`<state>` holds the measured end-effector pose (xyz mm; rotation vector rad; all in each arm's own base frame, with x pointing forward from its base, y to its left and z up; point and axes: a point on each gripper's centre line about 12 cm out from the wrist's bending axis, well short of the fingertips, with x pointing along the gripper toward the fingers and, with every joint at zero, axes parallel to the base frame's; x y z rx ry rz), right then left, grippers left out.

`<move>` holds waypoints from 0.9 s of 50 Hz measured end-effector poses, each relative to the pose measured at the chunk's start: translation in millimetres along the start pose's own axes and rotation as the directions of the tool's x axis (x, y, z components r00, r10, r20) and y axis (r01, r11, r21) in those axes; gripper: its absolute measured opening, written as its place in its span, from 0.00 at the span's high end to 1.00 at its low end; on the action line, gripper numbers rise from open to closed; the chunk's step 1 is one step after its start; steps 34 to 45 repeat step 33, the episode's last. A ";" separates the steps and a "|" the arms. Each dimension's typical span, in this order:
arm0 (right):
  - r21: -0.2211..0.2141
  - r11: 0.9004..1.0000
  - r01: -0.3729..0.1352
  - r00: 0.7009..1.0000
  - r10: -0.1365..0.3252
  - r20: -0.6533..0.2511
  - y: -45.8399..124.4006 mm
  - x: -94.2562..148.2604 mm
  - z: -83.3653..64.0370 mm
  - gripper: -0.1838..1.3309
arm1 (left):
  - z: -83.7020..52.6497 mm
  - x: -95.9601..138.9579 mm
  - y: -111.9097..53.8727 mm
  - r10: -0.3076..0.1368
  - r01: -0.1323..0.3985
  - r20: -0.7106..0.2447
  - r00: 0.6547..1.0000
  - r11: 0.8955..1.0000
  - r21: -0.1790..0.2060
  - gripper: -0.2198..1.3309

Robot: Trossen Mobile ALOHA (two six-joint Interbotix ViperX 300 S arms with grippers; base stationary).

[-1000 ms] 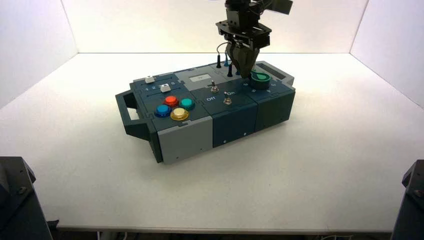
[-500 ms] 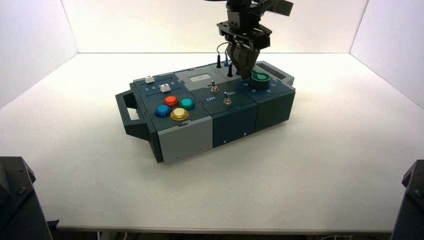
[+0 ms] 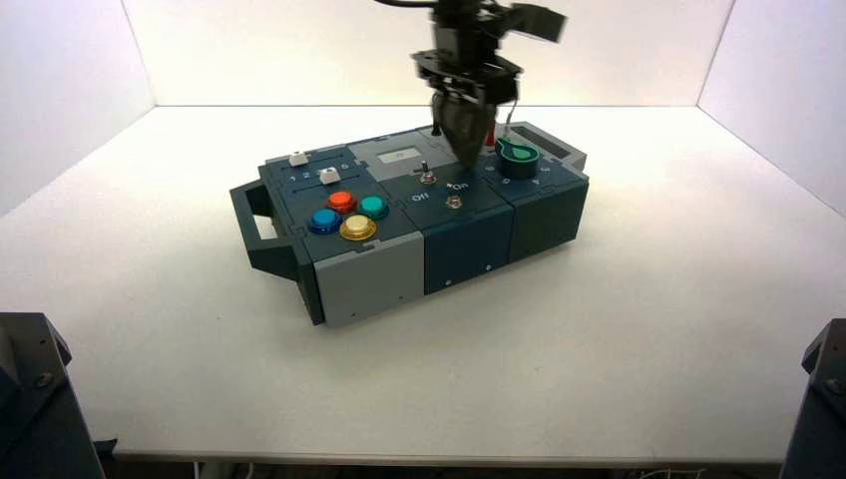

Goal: Turn the knob to position 1.

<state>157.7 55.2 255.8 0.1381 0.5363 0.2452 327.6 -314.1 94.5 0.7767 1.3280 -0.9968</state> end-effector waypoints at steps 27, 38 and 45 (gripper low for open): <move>0.000 1.000 -0.026 1.000 0.026 -0.002 4.2 -1.3 -0.8 0.97 | -82.6 -92.5 -27.6 0.096 -0.073 0.166 0.981 0.987 -0.140 0.96; 0.005 1.000 -0.029 1.000 0.029 -0.005 4.7 -1.3 -1.2 0.97 | -95.6 -101.8 -36.4 0.111 -0.082 0.195 0.975 0.985 -0.152 0.96; 0.005 1.000 -0.029 1.000 0.029 -0.005 4.7 -1.3 -1.2 0.97 | -95.6 -101.8 -36.4 0.111 -0.082 0.195 0.975 0.985 -0.152 0.96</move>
